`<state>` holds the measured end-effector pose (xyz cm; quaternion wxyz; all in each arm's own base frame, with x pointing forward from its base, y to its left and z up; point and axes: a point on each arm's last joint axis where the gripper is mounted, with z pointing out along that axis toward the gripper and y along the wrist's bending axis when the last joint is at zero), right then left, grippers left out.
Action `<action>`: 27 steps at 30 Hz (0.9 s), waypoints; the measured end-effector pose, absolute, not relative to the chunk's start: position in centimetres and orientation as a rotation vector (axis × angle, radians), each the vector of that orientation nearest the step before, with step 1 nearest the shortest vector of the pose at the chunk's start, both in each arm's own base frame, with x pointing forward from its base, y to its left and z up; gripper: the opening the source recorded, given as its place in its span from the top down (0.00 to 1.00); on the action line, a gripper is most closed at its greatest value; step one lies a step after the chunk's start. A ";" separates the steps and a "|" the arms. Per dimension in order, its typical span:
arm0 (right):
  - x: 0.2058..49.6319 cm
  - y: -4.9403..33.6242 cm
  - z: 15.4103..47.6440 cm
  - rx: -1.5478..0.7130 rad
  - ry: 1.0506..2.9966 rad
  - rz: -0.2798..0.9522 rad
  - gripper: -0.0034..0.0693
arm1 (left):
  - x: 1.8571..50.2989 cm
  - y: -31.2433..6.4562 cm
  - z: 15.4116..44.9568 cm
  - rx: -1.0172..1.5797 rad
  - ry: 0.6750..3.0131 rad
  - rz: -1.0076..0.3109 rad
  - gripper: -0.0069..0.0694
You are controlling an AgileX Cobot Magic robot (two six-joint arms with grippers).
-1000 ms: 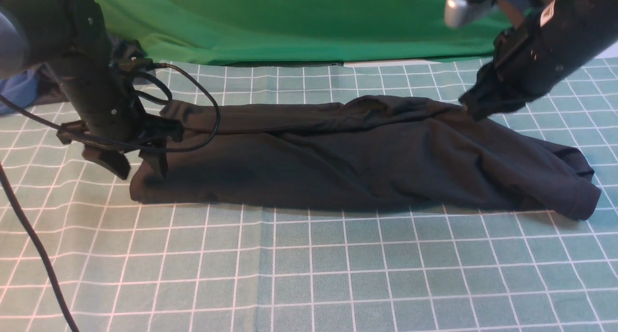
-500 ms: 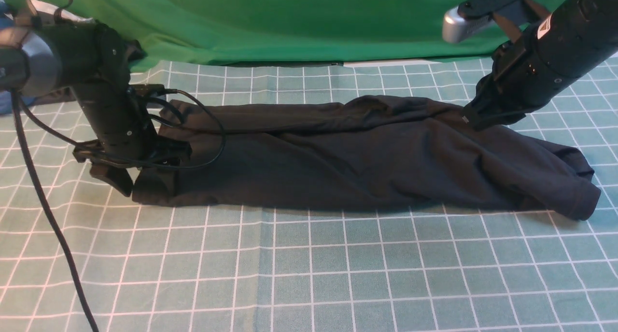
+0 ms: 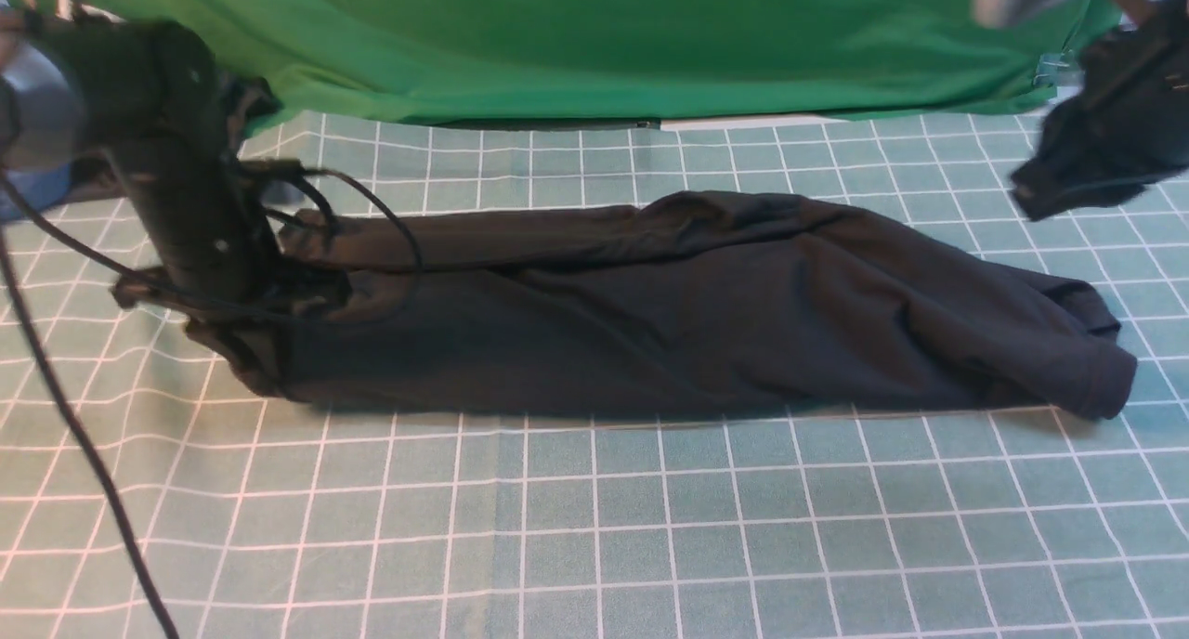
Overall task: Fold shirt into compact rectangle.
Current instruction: 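Pull the folded dark garment lengthwise by its ends to straighten it flat on the table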
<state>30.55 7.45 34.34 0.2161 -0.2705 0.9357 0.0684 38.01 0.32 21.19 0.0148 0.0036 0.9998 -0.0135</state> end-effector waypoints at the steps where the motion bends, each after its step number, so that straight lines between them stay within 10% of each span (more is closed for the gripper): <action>1: 30.3 6.9 34.4 -0.736 2.619 0.189 0.92 | 37.6 0.4 22.7 0.013 3.077 -0.036 0.87; 8: 30.0 4.8 33.4 -0.602 2.729 0.195 0.89 | 34.8 1.0 28.5 0.045 2.957 0.069 0.87; 20: 31.8 4.6 28.5 -0.396 2.729 0.199 0.29 | 30.4 5.4 21.4 -0.128 3.138 0.160 0.87; 27: 34.1 5.0 24.1 -0.360 2.818 0.243 0.21 | 29.7 8.0 20.7 -0.290 3.116 0.180 0.87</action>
